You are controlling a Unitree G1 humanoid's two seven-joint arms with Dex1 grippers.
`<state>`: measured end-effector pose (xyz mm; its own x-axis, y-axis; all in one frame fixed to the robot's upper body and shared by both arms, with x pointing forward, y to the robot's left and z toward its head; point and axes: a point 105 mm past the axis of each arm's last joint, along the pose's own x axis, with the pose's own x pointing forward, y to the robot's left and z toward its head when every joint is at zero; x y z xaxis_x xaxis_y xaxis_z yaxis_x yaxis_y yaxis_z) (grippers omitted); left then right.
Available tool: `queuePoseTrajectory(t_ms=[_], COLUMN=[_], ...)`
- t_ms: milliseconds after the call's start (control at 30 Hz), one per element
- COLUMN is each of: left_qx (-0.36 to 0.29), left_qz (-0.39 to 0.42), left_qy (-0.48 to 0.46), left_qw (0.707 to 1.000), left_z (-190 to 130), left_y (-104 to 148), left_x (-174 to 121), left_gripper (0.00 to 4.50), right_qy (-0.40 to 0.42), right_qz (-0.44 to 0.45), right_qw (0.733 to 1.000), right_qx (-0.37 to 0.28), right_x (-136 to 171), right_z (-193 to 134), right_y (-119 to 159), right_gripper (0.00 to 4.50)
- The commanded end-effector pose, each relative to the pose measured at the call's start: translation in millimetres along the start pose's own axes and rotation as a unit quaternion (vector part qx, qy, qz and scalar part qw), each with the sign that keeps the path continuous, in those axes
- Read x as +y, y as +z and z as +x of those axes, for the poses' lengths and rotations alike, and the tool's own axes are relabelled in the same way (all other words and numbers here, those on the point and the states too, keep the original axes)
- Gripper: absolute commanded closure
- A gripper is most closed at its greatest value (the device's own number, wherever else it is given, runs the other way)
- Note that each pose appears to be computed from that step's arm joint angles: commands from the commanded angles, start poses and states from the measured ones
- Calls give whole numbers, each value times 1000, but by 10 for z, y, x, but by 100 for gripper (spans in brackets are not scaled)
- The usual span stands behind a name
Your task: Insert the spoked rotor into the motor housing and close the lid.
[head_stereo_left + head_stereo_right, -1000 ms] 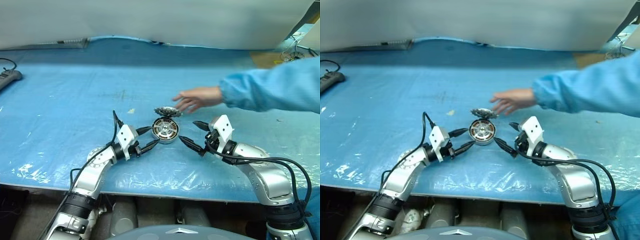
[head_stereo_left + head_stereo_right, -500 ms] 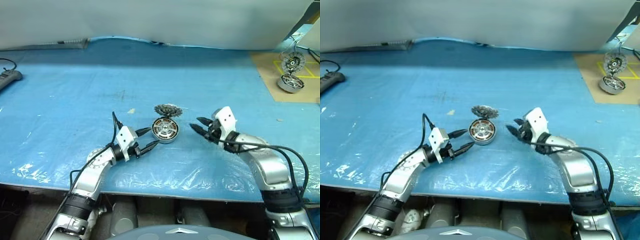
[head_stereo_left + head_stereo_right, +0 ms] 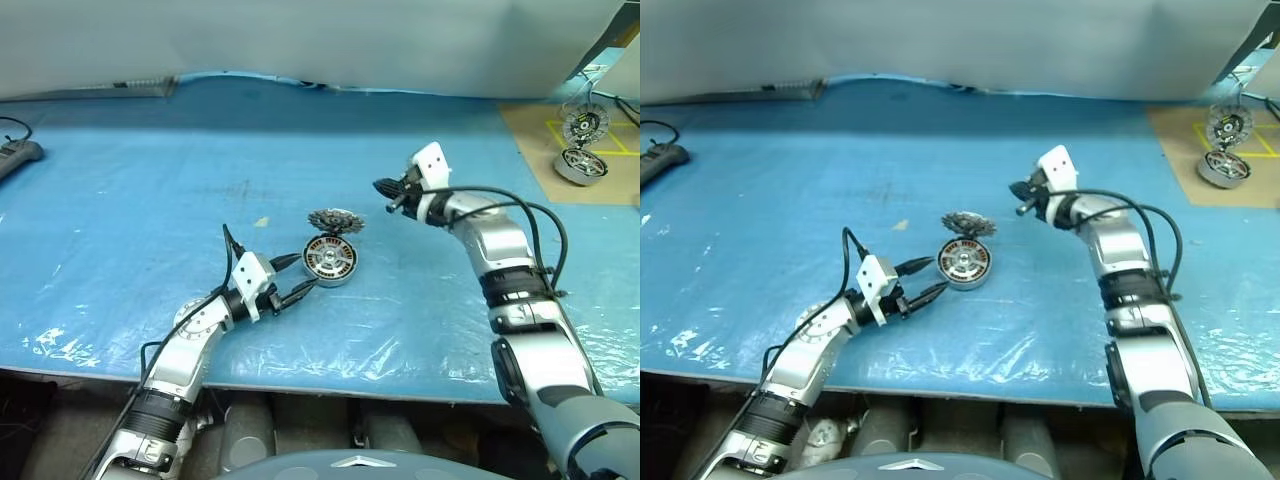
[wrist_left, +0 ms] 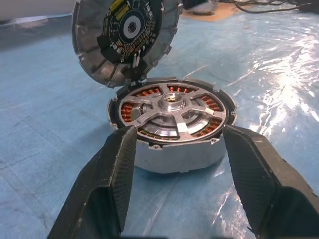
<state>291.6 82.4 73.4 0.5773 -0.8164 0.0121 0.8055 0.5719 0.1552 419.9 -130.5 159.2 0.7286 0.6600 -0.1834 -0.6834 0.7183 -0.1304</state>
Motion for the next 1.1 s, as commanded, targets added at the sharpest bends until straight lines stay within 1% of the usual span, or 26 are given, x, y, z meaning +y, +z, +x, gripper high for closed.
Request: queuePoseTrajectory(t_ms=[33, 200, 367, 467, 600, 833, 933, 1100], left_qx=[-16, -17, -15, -13, -9, -3, 2, 11], left_qz=[19, 17, 16, 15, 15, 15, 14, 10], left_qy=[10, 19, 21, 22, 21, 16, 17, 21], left_qw=[1000, 1000, 1000, 1000, 1000, 1000, 1000, 1000], left_z=[-24, -37, -42, -53, -68, -91, -97, -146], left_y=[100, 93, 59, 38, 4, -58, -106, -257], left_x=[7, 12, 14, 11, 8, 40, 90, 199], left_gripper=[154, 154, 154, 154, 154, 154, 154, 154], right_qy=[64, 151, 222, 268, 305, 327, 308, 242], right_qz=[2, 25, 37, 47, 46, 5, 3, -3], right_qw=[998, 988, 974, 962, 951, 942, 949, 970], right_qx=[-22, -21, 8, 15, 26, 79, 67, 23], right_x=[119, 336, 542, 720, 893, 1074, 1066, 976], right_z=[73, 92, -22, -131, -258, -403, -393, -364], right_y=[173, 222, 88, 28, -66, -404, -407, -282], right_gripper=[448, 448, 448, 448, 448, 448, 448, 448])
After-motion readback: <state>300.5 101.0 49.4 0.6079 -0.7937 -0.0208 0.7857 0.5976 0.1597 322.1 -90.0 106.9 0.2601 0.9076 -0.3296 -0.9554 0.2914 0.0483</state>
